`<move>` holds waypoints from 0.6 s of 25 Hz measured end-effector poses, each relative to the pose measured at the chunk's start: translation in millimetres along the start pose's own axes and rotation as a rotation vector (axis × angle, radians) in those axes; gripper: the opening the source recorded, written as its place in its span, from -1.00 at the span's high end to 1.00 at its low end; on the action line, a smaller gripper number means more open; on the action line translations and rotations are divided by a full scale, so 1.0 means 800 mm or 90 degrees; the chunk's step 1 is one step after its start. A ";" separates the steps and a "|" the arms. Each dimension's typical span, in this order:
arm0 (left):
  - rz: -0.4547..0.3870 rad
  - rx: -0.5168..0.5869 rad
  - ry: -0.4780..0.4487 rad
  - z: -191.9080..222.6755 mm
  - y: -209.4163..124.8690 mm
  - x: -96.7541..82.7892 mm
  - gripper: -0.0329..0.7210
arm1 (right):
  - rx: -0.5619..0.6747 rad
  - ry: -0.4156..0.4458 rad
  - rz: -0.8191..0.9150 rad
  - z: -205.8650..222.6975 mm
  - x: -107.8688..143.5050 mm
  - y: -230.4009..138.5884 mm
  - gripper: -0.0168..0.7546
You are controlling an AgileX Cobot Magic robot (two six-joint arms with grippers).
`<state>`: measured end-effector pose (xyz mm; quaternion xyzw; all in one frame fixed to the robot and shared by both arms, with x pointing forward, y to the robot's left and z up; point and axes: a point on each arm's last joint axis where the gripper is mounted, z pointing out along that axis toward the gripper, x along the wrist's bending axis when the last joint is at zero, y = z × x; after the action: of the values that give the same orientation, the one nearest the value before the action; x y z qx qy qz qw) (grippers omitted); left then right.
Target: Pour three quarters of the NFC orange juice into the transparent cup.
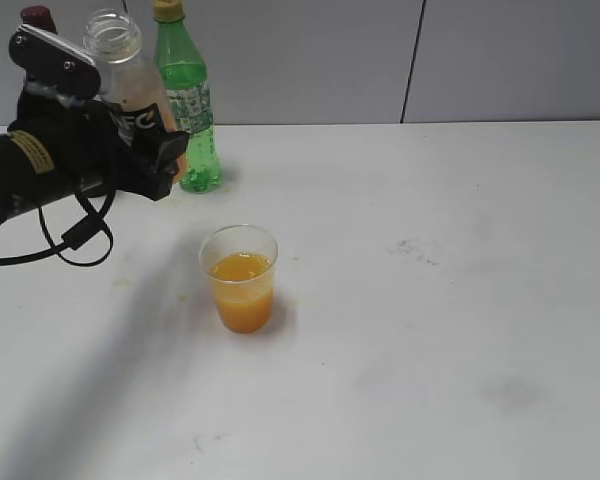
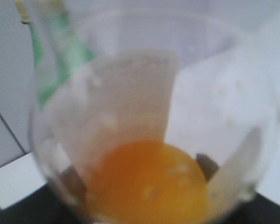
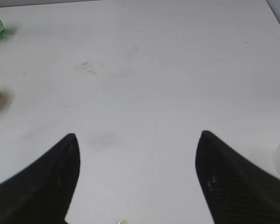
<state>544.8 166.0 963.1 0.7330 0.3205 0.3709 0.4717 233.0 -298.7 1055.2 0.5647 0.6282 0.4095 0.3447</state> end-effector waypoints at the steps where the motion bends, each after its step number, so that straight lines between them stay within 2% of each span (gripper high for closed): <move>1: -0.014 -0.007 -0.013 0.003 0.000 0.000 -0.35 | 0.000 0.000 0.000 0.000 0.000 0.000 -0.58; 4: -0.044 -0.027 -0.066 0.019 0.004 -0.001 -0.35 | 0.000 0.000 0.000 0.000 0.000 0.000 -0.58; 6: -0.045 -0.033 -0.097 0.032 0.006 -0.004 -0.35 | 0.000 0.000 0.000 0.000 0.000 0.000 -0.58; 15: -0.047 -0.035 -0.148 0.101 0.028 0.002 -0.35 | 0.000 0.000 0.000 0.000 0.000 0.000 -0.58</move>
<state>616.5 122.5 961.8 0.7453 0.2804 0.2746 0.5390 233.0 -298.7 1055.2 0.5647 0.6282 0.4095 0.3447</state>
